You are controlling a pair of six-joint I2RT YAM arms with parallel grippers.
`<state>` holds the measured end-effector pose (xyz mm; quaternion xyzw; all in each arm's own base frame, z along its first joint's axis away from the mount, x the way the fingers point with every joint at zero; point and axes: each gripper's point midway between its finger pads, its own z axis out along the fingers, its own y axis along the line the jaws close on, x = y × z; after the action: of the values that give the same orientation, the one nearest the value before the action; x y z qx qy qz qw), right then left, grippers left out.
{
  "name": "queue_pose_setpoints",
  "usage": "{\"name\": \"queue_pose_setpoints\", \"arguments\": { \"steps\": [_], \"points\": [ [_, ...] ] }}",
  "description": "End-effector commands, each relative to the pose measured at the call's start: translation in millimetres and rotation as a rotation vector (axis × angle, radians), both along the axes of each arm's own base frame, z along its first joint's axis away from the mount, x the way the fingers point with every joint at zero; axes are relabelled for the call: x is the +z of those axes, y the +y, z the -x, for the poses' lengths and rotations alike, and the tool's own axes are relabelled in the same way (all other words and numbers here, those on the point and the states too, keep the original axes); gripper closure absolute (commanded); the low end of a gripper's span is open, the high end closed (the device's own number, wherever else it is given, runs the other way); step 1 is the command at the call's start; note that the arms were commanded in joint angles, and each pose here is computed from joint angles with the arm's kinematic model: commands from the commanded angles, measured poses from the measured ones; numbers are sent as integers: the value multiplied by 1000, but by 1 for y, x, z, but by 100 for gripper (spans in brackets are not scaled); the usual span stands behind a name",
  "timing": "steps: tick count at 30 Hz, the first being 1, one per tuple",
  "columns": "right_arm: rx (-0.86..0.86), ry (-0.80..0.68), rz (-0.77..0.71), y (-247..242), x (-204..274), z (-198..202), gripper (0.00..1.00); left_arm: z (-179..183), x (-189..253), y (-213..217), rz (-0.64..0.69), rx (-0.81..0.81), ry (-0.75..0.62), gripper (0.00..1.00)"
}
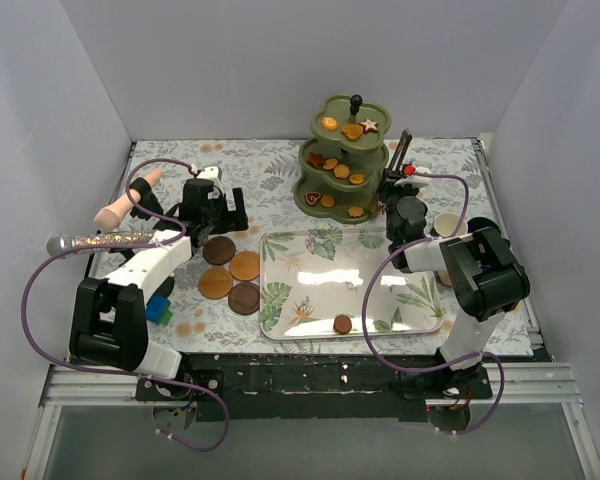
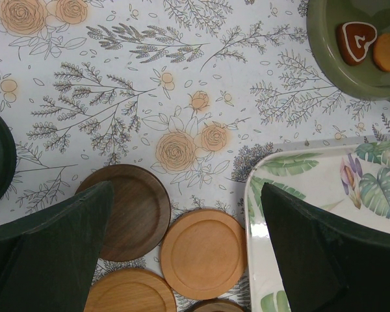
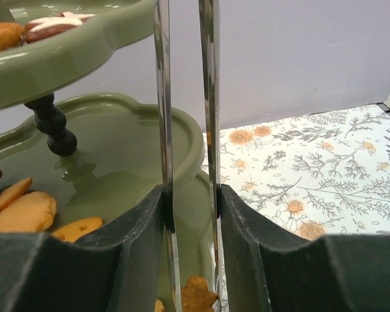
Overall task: Serve the afternoon tea
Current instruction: Place the desert on the desert table.
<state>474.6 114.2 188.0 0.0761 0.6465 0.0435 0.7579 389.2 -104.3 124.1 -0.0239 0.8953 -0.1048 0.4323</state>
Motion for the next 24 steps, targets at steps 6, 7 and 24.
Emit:
{"name": "queue_pose_setpoints", "arguments": {
  "steps": [6,7,24],
  "points": [
    [-7,-638,-271,-13,168,36,63,-7,13,1,-10,4,-33,2],
    [-7,-635,-267,-12,168,36,63,-7,13,2,-8,5,-31,2],
    [-4,-607,-271,-8,152,25,63,-7,11,0,-9,0,-26,2]
  ]
}}
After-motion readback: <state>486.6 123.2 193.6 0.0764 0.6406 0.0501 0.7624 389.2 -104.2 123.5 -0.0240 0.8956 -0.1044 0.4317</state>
